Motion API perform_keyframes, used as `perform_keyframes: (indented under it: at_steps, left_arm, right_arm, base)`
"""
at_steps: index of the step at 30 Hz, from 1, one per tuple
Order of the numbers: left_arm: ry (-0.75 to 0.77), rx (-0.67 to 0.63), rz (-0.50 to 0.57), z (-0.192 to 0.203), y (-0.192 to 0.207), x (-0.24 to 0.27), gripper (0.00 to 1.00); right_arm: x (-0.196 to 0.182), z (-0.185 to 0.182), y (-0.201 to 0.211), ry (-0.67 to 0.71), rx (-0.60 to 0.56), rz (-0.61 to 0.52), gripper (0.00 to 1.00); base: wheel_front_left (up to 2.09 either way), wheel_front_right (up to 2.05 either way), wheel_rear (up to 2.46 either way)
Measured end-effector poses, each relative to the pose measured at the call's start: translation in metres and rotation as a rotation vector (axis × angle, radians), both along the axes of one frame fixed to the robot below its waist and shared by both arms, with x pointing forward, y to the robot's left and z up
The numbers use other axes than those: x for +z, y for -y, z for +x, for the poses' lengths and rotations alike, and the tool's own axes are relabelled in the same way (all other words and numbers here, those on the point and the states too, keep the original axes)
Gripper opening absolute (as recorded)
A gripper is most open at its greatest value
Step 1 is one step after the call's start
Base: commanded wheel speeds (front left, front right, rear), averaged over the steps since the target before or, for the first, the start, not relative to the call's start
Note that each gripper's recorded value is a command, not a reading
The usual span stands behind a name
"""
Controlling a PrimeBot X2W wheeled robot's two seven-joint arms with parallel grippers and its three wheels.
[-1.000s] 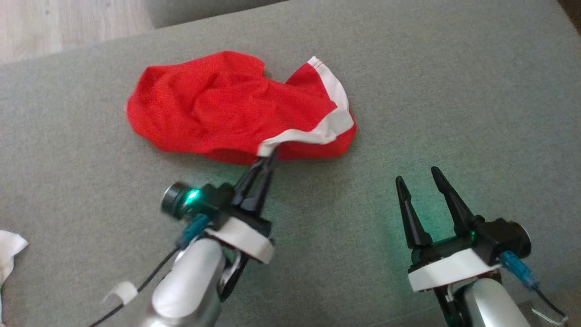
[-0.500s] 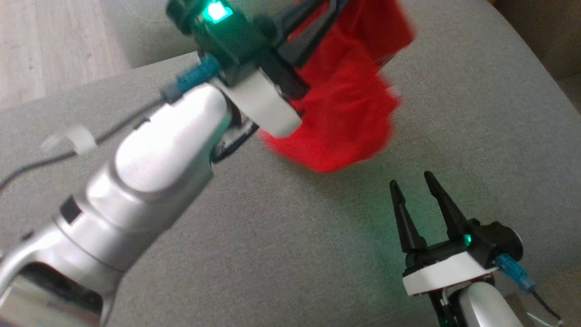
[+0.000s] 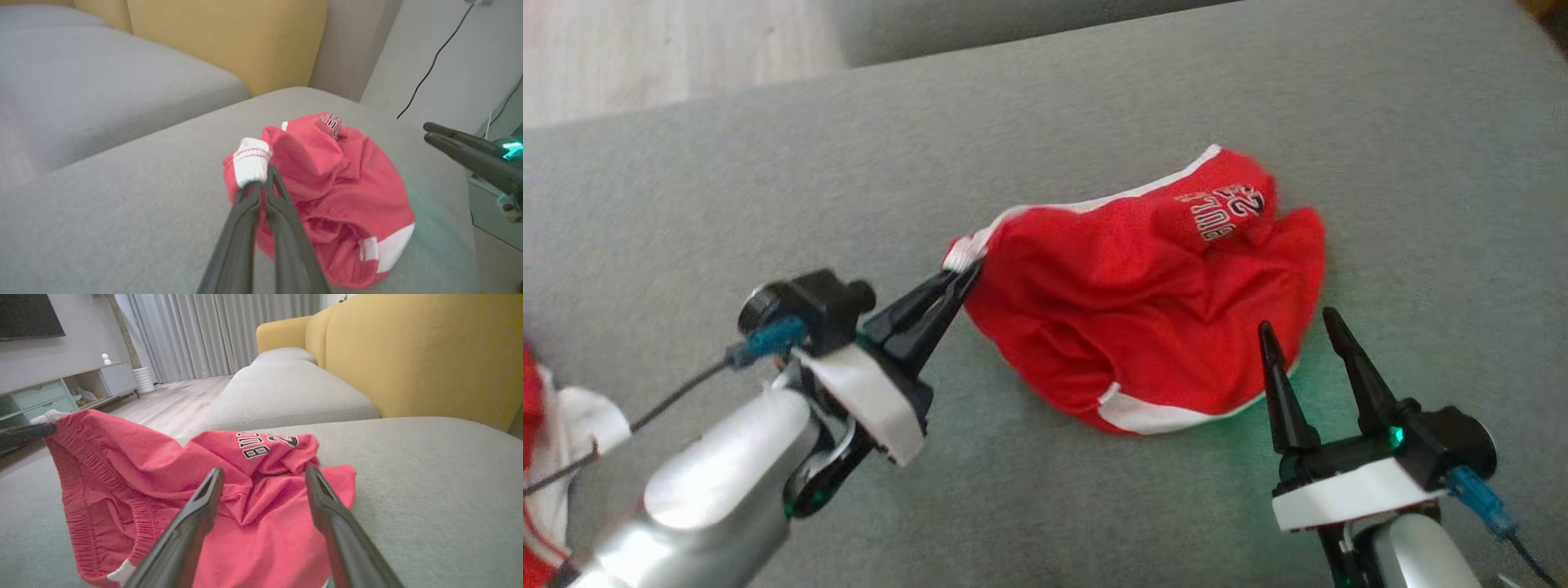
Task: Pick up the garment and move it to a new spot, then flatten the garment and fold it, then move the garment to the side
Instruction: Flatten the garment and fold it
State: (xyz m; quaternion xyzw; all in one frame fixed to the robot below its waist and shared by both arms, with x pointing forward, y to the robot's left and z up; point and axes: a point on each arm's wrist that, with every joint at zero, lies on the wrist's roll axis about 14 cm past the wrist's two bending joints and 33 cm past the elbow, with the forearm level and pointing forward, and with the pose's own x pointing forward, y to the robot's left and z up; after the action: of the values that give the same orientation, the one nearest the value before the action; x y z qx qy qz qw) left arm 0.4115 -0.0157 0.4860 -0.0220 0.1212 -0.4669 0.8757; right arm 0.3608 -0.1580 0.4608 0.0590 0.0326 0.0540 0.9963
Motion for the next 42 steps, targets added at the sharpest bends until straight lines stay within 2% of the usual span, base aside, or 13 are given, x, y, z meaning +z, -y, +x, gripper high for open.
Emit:
perform_keyframes:
  at_steps: [12, 20, 26, 31, 34, 39, 40, 42]
  left_arm:
    - [-0.092, 0.183, 0.038, 0.009, -0.060, -0.050, 0.00]
    - [-0.113, 0.218, 0.047, 0.015, -0.072, -0.061, 0.00]
    - [-0.116, 0.218, 0.044, 0.017, -0.072, -0.064, 0.00]
    - [-0.110, 0.220, 0.056, 0.019, -0.075, -0.064, 0.00]
    - [-0.105, 0.220, 0.057, 0.018, -0.076, -0.063, 0.00]
    - [-0.117, 0.219, 0.050, 0.016, -0.076, -0.066, 0.00]
    - [-0.115, 0.214, 0.048, 0.017, -0.075, -0.066, 0.00]
    - [-0.109, 0.204, 0.050, 0.020, -0.075, -0.066, 0.00]
  right_arm:
    - [-0.012, 0.059, -0.021, -0.011, 0.102, 0.042, 1.00]
    - [-0.031, 0.122, -0.008, -0.092, 0.189, -0.055, 1.00]
    - [-0.040, 0.168, -0.008, -0.237, 0.283, -0.184, 1.00]
    - [-0.078, 0.166, -0.015, -0.441, 0.372, -0.283, 1.00]
    - [-0.099, 0.153, -0.022, -0.561, 0.414, -0.263, 1.00]
    - [-0.101, 0.147, -0.020, -0.605, 0.435, -0.225, 0.98]
    - [-0.100, 0.148, -0.019, -0.600, 0.432, -0.218, 0.00]
    - [-0.100, 0.149, -0.018, -0.591, 0.431, -0.212, 0.00]
  base:
    - [0.00, 0.00, 0.00]
    - [0.00, 0.00, 0.00]
    - [0.00, 0.00, 0.00]
    - [0.00, 0.00, 0.00]
    - [0.00, 0.00, 0.00]
    - [0.00, 0.00, 0.00]
    - [0.00, 0.00, 0.00]
    - [0.00, 0.00, 0.00]
